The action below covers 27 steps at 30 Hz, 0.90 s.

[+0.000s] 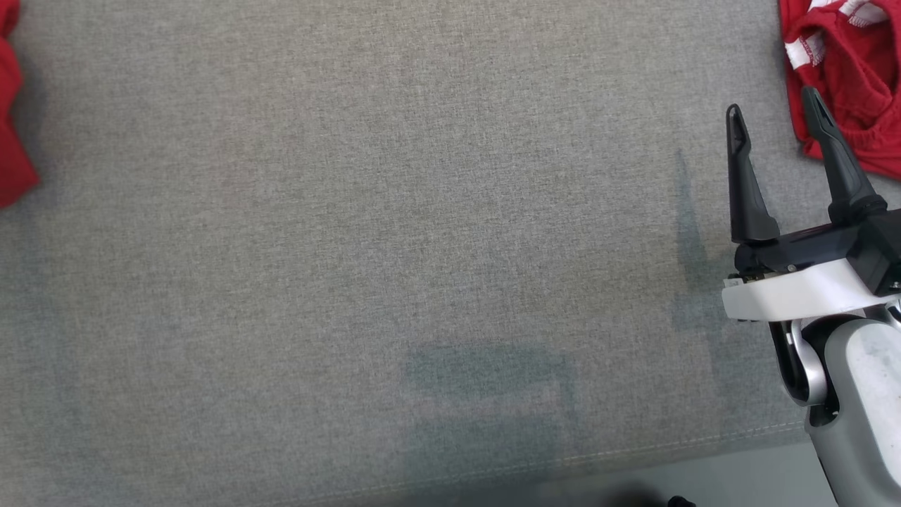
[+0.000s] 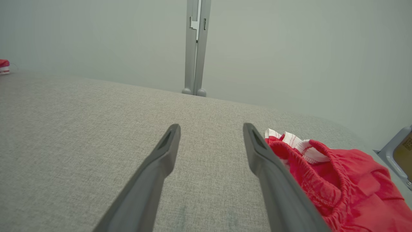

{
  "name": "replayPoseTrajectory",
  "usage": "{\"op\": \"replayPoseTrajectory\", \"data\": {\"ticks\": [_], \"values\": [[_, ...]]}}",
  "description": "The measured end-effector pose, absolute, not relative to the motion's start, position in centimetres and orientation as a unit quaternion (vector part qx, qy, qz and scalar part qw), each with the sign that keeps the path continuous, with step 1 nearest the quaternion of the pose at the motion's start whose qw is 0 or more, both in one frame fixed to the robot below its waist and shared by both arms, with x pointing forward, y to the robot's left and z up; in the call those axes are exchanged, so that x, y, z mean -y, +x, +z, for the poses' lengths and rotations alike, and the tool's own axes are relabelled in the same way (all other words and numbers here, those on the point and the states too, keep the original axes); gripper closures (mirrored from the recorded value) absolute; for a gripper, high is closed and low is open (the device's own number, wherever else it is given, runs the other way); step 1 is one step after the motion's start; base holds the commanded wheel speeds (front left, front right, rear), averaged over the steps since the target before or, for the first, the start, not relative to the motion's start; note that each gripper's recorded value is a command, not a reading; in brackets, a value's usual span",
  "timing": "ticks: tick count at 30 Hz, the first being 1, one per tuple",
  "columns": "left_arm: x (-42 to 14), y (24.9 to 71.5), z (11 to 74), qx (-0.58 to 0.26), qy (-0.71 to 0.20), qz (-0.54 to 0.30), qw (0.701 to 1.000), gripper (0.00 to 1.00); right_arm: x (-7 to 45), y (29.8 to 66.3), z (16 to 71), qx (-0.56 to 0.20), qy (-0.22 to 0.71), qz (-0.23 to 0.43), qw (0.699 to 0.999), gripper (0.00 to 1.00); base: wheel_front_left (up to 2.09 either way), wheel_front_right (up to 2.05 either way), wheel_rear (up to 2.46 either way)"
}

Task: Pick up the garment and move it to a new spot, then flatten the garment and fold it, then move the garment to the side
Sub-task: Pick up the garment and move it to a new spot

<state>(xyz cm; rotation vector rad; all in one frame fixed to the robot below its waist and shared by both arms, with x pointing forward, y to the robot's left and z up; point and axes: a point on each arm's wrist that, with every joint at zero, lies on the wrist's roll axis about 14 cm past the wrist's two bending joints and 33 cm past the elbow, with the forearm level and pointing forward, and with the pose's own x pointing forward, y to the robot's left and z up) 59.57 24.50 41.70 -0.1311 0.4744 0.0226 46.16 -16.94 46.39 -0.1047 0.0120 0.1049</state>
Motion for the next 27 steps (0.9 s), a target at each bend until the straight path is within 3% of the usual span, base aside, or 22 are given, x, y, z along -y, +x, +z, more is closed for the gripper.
{"op": "replayPoseTrajectory", "data": {"ticks": [7, 14, 21, 27], "values": [[-21.0, 60.3, 45.6, -0.154, -0.073, -0.045, 0.984, 1.0, 16.7, 46.1, 47.1, 0.005, -0.053, 0.055, 0.997, 0.0, 0.0, 0.0, 0.0], [-13.5, 59.6, 51.6, -0.068, -0.073, -0.151, 0.984, 1.0, 15.7, 45.8, 49.0, 0.029, -0.046, 0.063, 0.997, 0.0, 0.0, 0.0, 0.0], [-6.0, 56.2, 55.9, -0.019, -0.088, -0.237, 0.967, 1.0, 14.8, 44.8, 51.2, 0.054, -0.03, 0.067, 0.996, 0.0, 0.0, 0.0, 0.0], [0.4, 50.7, 54.2, -0.061, -0.16, -0.293, 0.941, 1.0, 13.8, 43.3, 52.2, 0.058, -0.002, 0.07, 0.996, 0.0, 0.0, 0.0, 0.0]]}}
